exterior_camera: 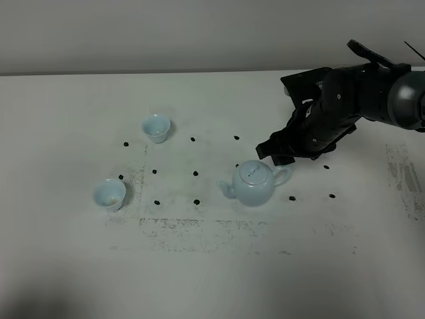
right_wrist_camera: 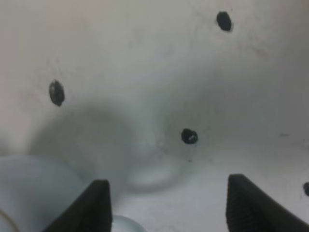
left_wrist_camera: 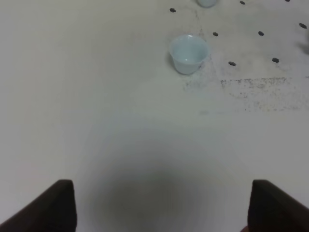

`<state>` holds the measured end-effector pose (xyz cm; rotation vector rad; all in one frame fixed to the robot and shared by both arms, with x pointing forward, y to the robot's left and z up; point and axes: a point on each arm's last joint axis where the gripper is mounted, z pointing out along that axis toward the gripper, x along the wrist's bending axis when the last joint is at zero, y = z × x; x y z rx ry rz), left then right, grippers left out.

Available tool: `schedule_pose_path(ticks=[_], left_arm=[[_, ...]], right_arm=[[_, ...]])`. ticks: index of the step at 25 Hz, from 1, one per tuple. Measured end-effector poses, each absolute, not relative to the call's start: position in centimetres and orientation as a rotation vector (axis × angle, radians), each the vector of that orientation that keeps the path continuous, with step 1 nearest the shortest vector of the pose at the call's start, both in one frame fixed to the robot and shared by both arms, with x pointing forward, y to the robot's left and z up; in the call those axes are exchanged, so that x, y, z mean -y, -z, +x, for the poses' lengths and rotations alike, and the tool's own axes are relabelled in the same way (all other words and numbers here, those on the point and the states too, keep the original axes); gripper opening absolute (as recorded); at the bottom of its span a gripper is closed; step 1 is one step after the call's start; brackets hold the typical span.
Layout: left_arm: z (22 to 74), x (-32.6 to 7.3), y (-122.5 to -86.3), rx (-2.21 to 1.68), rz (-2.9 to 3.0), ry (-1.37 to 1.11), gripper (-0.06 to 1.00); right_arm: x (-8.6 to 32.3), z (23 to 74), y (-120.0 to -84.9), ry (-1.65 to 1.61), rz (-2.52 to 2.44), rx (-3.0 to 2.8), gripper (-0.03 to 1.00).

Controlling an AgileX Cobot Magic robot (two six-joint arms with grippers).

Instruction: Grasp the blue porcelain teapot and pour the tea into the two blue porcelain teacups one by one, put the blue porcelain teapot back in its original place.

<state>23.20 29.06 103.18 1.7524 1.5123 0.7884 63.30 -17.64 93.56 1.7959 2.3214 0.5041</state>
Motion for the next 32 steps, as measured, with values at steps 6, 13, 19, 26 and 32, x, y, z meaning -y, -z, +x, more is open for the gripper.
schedule_pose_path(ticks=[6,13,19,26,32], left_arm=[[23.2,-29.1,-103.2,-1.512,1.752,-0.788,0.73],[23.2,-29.1,-103.2,-1.512,1.752,-0.788,0.73],[23.2,-29.1,-103.2,-1.512,1.752,-0.788,0.73],[23.2,-29.1,-103.2,-1.512,1.752,-0.788,0.73],[23.2,-29.1,-103.2,-1.512,1.752,-0.788,0.73]], right_arm=[[17.7,63.0,-93.4,-0.465,1.828,-2.341,0.54],[17.8,62.7,-93.4,-0.430,1.851,-2.357,0.54],[18.4,63.0,-93.7,-0.428,1.813,-2.321,0.54],[20.3,63.2,-93.8,-0.351,1.859,-2.280,0.54],[20.0,62.6,-93.4,-0.318,1.882,-2.307,0.54]])
